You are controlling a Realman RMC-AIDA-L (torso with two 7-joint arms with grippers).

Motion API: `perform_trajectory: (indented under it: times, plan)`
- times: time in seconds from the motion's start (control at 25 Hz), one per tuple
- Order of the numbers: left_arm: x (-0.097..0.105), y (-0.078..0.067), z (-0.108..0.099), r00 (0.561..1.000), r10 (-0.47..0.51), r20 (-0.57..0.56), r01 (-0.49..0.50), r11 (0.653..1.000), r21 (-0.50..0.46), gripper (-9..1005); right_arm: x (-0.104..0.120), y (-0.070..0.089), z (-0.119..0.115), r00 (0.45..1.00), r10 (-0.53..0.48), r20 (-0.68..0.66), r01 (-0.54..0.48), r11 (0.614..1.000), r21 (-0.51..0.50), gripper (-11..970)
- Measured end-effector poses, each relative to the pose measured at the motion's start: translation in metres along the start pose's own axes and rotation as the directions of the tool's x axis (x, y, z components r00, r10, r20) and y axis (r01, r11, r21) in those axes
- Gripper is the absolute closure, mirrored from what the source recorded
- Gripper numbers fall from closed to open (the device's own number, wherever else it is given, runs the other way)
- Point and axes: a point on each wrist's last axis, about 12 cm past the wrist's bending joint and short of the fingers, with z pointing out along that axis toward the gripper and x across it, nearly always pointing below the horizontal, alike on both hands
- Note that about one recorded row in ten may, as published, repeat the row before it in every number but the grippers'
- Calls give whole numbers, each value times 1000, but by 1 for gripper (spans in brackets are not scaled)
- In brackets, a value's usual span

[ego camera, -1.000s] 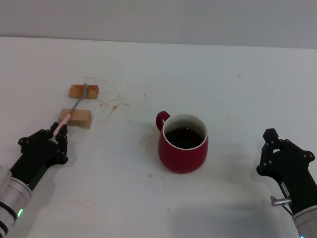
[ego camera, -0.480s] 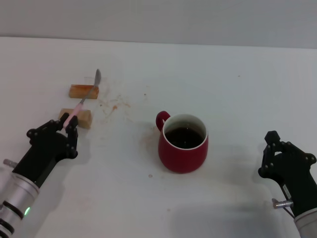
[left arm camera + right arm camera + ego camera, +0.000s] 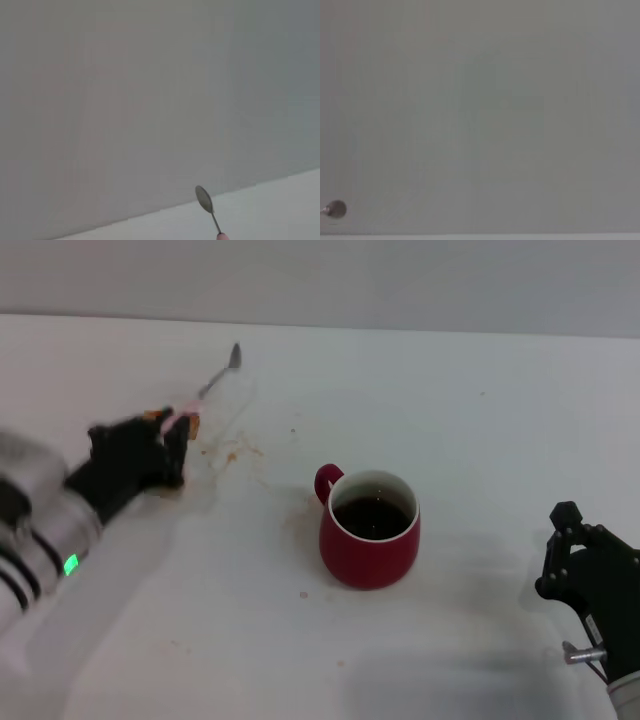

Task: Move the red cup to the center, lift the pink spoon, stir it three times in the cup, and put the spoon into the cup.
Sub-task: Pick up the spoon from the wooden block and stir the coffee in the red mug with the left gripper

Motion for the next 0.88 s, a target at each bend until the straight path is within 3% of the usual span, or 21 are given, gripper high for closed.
perform_trajectory:
  times: [0.24,0.32,0.36,0.56,0.8,0.88]
  plan:
    - [-77,7,11,991,118,-60,-117,993,23,859,0,-2,-5,1000,0,6,0,1000,14,959]
    - [-92,6,12,987,145,-70,-144,989,27,859,0,-3,-7,1000,-1,6,1,1000,20,959]
    - [-110,2,14,980,182,-76,-180,983,33,859,0,-3,-8,1000,-1,6,1,1000,24,959]
    - [-159,-15,22,939,328,-108,-321,944,74,859,-1,-8,-12,1000,-11,25,10,999,46,959]
    - [-194,-27,32,889,432,-151,-396,891,221,859,-4,-15,-17,998,-23,59,18,996,86,959]
    - [-203,-32,33,858,489,-157,-439,856,272,859,-5,-16,-20,997,-26,75,18,995,99,959]
